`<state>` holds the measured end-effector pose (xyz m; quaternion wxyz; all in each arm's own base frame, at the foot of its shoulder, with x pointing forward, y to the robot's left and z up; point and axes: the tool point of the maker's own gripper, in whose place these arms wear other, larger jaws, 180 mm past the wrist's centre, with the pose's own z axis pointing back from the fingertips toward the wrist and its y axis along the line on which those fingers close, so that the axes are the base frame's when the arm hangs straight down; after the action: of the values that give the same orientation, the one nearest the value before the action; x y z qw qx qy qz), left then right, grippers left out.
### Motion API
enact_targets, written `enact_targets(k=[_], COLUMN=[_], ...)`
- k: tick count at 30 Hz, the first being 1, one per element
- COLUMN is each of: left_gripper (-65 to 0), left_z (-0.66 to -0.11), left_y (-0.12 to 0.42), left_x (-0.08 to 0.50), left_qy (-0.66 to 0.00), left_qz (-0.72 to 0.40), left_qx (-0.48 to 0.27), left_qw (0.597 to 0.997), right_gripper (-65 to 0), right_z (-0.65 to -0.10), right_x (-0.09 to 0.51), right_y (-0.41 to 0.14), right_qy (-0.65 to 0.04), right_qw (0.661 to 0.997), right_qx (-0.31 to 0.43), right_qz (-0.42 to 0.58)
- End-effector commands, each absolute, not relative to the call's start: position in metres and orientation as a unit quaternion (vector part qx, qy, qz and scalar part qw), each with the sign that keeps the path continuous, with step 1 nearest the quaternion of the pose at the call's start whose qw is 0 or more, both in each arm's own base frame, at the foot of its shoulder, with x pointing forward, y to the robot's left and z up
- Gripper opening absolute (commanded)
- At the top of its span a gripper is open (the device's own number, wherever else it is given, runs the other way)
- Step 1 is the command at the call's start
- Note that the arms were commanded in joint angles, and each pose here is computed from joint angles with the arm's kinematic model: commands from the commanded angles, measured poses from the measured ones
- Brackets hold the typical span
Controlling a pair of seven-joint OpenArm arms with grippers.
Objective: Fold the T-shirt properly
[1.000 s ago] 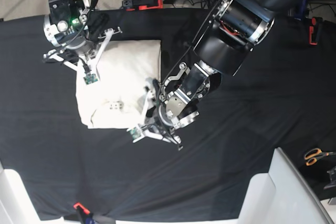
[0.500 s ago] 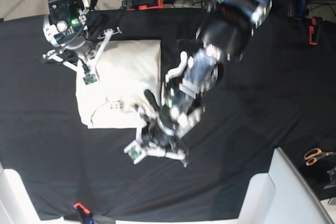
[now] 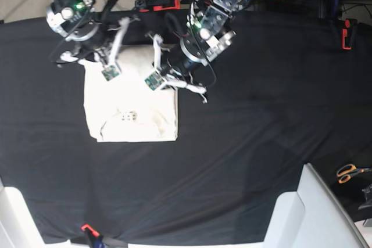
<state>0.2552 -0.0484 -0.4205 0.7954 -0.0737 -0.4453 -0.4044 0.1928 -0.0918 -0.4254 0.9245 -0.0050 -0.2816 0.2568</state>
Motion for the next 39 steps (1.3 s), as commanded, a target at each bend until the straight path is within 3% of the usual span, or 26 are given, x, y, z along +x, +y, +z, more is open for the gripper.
enact_targets(k=[1,5,21,26,34,39], left_gripper=[-65.0,-65.0,-65.0,-65.0,-65.0,-65.0], left_z=[-0.407,-0.421,-0.464,-0.453,-0.379,-0.368], left_y=[-0.056,-0.056,-0.037,-0.038,-0.026,-0.006], left_x=[0.263,0.258,0.254,0.261,0.278,0.239], left_qy=[-0.47,-0.45,-0.403,-0.417,-0.509,-0.506], left_qz=[-0.391,-0.366,-0.359,-0.356,-0.334,-0.346], left_qx=[-0.088,-0.118,-0.093,-0.092,-0.071,-0.066], left_qw=[0.787,0.806,0.837,0.831,0.79,0.787], right_gripper=[-59.6,-59.6,-59.6,-59.6,-59.6,-59.6], right_z=[-0.419,-0.425,-0.492,-0.479,-0.428,-0.402], right_x=[0.198,0.201,0.186,0.195,0.206,0.193], right_y=[-0.092,-0.09,-0.082,-0.082,-0.119,-0.161], right_qy=[-0.296,-0.306,-0.268,-0.288,-0.339,-0.301], right_qw=[0.92,0.916,0.921,0.914,0.906,0.922], right_qx=[-0.006,0.001,0.054,0.048,-0.002,-0.068], right_qz=[0.256,0.258,0.278,0.281,0.252,0.234])
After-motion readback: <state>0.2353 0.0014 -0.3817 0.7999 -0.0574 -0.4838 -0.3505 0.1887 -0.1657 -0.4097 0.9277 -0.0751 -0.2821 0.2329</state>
